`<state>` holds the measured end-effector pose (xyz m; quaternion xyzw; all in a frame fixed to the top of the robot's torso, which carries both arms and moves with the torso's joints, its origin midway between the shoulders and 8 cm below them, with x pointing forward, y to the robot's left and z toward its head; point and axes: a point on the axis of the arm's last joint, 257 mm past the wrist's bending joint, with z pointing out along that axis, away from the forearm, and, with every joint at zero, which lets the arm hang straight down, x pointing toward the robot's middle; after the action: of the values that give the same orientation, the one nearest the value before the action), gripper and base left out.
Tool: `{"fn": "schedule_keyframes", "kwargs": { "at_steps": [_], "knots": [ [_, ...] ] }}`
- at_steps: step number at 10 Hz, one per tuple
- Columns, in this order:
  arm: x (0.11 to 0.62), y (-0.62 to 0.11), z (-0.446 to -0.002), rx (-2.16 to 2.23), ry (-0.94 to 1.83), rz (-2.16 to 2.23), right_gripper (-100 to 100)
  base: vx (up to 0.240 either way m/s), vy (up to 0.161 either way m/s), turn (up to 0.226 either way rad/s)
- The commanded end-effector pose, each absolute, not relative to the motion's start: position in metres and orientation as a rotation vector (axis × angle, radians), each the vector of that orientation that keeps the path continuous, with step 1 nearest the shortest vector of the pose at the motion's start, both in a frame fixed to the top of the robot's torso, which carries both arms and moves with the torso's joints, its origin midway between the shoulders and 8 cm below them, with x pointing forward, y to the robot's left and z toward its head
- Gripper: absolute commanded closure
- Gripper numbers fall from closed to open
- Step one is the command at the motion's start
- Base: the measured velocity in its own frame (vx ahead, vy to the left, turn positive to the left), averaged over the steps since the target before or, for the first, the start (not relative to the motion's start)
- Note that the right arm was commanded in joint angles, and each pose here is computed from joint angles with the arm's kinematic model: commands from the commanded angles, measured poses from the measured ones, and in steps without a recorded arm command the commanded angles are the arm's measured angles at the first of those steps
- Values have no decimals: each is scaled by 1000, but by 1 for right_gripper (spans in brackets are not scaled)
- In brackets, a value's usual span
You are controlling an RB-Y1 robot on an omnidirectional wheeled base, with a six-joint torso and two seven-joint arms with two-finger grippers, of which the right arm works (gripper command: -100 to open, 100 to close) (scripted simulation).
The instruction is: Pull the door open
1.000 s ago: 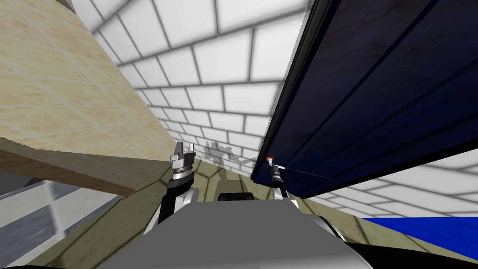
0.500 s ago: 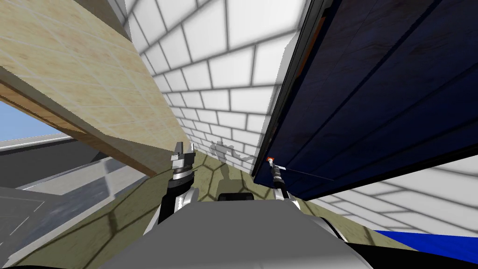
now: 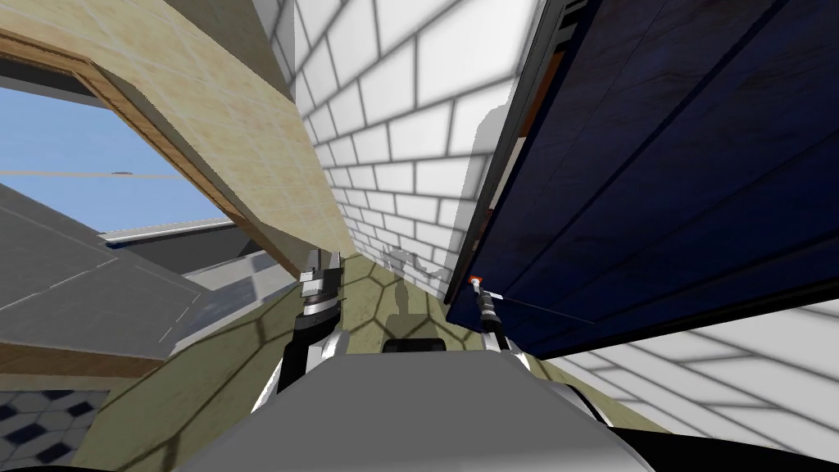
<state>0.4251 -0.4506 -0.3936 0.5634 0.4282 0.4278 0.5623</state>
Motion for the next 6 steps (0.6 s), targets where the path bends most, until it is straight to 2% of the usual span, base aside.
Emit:
{"fn": "schedule_keyframes", "kwargs": {
  "at_steps": [1, 2, 3, 6],
  "knots": [
    [424, -454, -393, 1326, 1007, 1007, 100, -212, -34, 127],
    [425, -451, -393, 1326, 1009, 1010, 100, -91, -6, 35],
    [424, -449, -395, 1330, 1013, 1010, 100, -152, -26, 169],
    [423, -451, -394, 1328, 1012, 1010, 100, -242, -60, 193]
  ]
}}
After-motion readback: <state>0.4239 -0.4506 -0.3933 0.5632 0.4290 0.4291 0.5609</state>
